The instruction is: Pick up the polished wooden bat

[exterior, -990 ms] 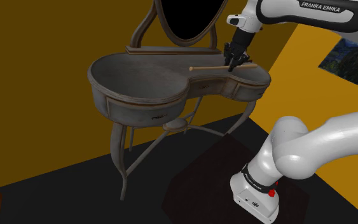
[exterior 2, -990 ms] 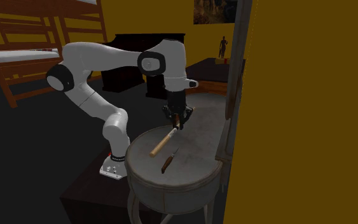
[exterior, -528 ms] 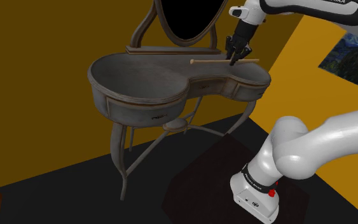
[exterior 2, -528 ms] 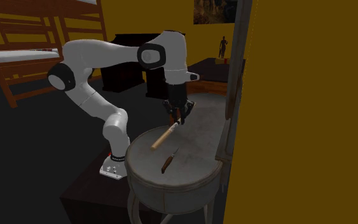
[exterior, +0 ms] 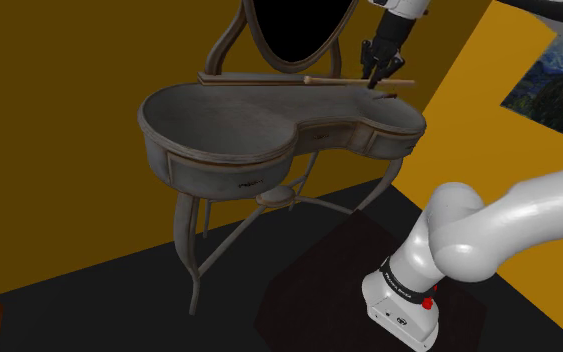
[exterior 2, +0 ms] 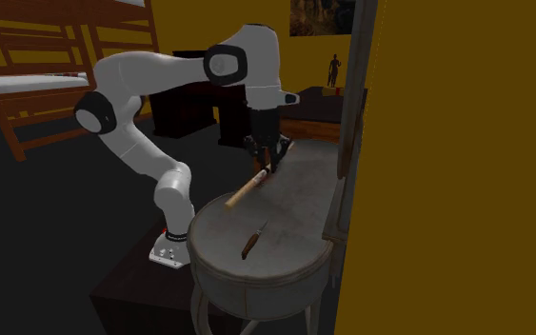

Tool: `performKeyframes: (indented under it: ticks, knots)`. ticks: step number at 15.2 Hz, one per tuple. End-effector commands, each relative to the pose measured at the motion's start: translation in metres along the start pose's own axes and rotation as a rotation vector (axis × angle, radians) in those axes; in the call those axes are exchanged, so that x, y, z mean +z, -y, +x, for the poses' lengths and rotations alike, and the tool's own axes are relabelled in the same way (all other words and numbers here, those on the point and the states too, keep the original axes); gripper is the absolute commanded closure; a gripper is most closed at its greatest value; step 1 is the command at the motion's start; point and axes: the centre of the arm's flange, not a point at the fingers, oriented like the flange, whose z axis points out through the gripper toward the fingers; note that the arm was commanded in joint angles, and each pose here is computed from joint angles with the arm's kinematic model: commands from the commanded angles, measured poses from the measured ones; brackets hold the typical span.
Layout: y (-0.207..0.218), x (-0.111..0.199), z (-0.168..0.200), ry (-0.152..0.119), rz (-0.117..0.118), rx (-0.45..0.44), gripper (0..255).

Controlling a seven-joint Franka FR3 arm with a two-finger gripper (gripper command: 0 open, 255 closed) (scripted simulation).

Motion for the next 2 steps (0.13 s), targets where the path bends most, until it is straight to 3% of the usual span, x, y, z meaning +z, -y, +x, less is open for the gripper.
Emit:
performKeyframes:
  ticks: [1,2]
  knots:
    - [-0.0008,-0.0070,0.0009,0.000,0.000,0.000,255]
    - [-0.0008,-0.0070,0.0009,0.000,0.000,0.000,255]
